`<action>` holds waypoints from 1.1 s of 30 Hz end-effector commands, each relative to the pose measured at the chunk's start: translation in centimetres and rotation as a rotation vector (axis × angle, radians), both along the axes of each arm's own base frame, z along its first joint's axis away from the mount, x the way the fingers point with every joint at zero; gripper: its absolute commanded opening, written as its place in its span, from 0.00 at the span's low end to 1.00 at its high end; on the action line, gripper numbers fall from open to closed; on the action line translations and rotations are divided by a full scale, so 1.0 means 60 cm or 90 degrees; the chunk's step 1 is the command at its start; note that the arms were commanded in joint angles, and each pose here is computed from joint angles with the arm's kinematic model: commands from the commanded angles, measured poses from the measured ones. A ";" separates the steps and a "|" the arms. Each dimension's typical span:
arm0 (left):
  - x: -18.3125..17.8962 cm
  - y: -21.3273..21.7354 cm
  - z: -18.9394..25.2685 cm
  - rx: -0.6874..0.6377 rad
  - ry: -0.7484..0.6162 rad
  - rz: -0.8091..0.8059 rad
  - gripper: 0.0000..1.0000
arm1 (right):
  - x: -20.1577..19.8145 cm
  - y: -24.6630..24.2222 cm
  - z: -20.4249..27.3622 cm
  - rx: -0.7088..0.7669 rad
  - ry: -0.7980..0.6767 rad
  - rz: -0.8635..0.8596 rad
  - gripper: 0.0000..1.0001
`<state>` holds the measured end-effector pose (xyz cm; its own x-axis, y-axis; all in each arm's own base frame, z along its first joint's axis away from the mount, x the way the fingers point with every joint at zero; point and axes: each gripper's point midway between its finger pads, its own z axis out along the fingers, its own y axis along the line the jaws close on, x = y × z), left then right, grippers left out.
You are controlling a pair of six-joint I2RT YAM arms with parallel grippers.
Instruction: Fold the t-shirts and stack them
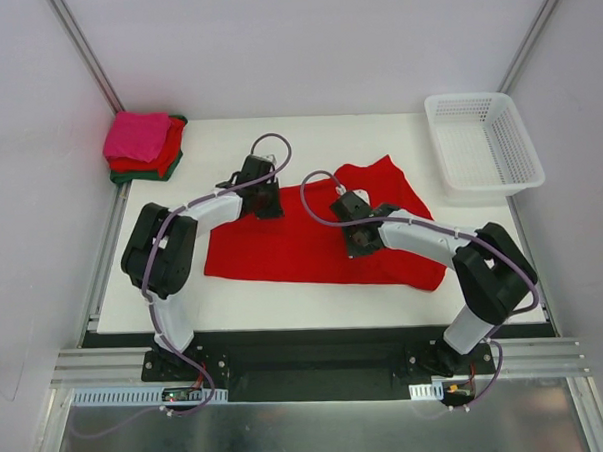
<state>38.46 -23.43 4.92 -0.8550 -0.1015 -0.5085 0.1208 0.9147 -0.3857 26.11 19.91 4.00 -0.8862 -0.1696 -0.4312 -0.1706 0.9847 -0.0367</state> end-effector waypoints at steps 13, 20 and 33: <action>0.003 -0.018 -0.033 0.012 0.036 -0.027 0.00 | 0.030 0.016 -0.017 0.001 0.014 -0.005 0.01; -0.005 0.001 -0.057 0.056 0.068 -0.009 0.00 | 0.030 0.005 -0.028 -0.006 0.031 -0.007 0.01; -0.043 0.053 -0.079 0.121 0.130 0.035 0.00 | 0.034 -0.012 -0.040 -0.010 0.057 -0.010 0.02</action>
